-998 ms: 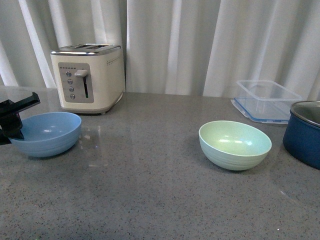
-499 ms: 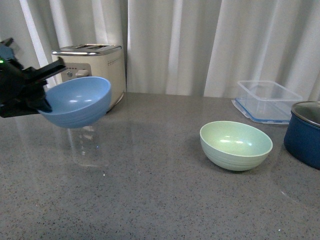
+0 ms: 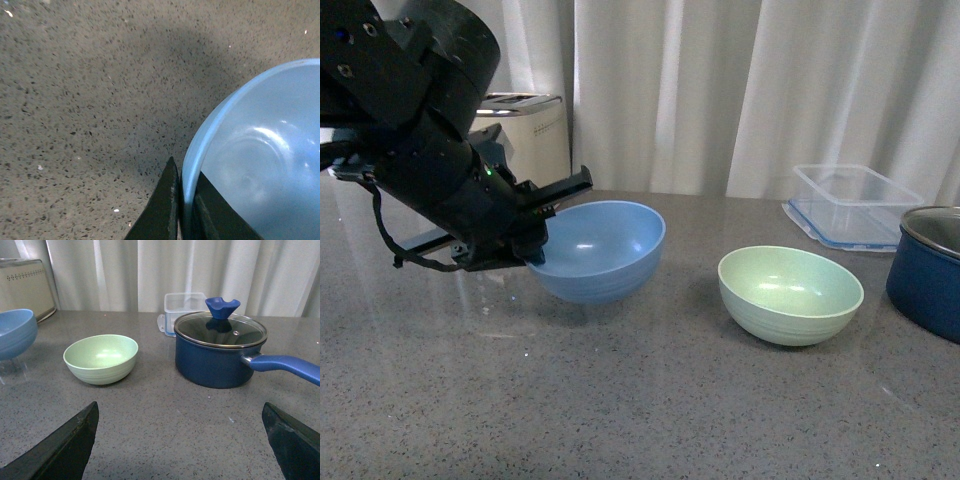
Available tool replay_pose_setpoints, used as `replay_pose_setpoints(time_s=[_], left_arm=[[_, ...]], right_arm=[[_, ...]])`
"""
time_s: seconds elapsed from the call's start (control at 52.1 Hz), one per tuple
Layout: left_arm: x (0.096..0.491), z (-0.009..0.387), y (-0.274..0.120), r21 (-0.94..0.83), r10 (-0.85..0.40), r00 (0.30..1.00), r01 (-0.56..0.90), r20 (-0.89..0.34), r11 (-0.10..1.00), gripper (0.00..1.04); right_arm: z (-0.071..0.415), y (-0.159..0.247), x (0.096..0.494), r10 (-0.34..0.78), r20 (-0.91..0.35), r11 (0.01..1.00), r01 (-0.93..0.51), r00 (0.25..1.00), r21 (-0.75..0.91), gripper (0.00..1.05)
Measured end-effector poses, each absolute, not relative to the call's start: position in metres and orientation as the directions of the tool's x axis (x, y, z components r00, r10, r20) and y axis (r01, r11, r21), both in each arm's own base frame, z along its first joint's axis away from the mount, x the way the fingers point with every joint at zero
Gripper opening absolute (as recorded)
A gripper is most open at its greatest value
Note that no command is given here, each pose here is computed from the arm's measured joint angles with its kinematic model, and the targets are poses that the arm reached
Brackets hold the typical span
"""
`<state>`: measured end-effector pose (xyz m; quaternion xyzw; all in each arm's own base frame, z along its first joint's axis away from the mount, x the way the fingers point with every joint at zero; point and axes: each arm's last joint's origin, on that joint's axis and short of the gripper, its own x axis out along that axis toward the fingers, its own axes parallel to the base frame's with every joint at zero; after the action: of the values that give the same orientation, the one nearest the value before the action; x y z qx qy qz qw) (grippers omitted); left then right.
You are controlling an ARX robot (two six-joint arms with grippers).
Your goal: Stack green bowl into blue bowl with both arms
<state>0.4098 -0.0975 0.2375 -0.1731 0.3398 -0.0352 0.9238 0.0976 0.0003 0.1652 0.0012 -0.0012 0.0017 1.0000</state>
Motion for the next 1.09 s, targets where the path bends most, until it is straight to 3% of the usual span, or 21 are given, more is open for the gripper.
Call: replay_pose_setpoints(time_s=[0.537,0.844,0.998,1.094], left_arm=[[0.415,0.216,-0.131,-0.304,-0.186,0.727,-0.032,-0.661,0.952,0.04],[0.413,0.224,-0.13,-0.309,-0.21,0.747,0.007,-0.631,0.951,0.57],[0.388,0.262,-0.12,-0.286,-0.235,0.876,0.118,-0.421,0.951,0.84],[0.358,0.298,-0.107,-0.248,-0.214,0.96,0.166,-0.181,0.954,0.99]], right_arm=[[0.165,0.0,0.098,0.003,0.002,1.0,-0.003,1.0,0.002,0.95],[0.165,0.0,0.098,0.003,0.002,1.0,-0.003,1.0,0.002,0.95],[0.165,0.0,0.098,0.003,0.002,1.0,-0.003,1.0,0.002,0.95],[0.165,0.0,0.098,0.003,0.002,1.0,-0.003,1.0,0.002,0.95]])
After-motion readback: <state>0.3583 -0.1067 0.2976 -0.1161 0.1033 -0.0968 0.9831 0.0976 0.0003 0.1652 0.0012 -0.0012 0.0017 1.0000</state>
